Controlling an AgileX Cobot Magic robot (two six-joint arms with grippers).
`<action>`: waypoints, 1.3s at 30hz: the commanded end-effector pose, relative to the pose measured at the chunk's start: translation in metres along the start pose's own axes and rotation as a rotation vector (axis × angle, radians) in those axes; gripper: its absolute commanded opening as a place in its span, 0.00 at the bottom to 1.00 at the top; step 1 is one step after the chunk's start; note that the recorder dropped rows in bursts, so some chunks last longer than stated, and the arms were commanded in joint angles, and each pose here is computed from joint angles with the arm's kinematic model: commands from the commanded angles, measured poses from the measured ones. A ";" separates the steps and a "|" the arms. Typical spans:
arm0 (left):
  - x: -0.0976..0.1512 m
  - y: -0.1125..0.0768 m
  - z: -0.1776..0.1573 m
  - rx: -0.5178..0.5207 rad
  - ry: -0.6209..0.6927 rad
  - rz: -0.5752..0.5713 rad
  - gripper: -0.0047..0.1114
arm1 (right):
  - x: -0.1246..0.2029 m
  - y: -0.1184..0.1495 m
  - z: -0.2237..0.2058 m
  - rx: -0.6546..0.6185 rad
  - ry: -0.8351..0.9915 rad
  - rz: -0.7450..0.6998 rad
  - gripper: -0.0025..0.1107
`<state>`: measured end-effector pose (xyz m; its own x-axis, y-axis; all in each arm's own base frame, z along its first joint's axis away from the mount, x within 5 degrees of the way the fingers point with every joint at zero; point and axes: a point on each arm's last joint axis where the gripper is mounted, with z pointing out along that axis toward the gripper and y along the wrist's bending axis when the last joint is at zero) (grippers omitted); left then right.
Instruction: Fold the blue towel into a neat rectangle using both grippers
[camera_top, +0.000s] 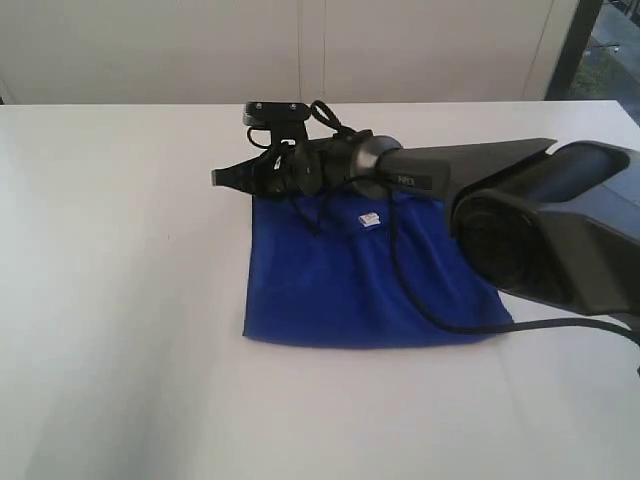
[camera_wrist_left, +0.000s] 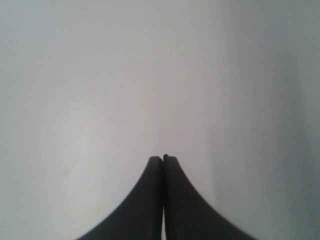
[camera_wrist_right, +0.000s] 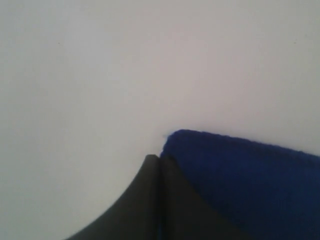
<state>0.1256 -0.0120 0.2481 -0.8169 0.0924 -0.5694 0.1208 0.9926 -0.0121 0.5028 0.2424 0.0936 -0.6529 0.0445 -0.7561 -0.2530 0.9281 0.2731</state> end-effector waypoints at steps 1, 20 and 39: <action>0.002 0.000 0.000 0.000 0.005 -0.006 0.04 | 0.011 -0.006 0.006 0.013 0.030 -0.011 0.02; 0.002 0.000 0.000 0.000 0.005 -0.006 0.04 | -0.071 -0.035 -0.134 0.079 0.420 -0.059 0.02; 0.002 0.000 0.000 0.000 0.005 -0.006 0.04 | -0.025 -0.126 -0.174 0.143 0.390 -0.065 0.02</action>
<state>0.1256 -0.0120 0.2481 -0.8169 0.0924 -0.5694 0.1208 0.9926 -0.0121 0.4188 0.0589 0.1909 -0.8748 -0.1221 -0.4689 -0.2079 0.9687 0.1356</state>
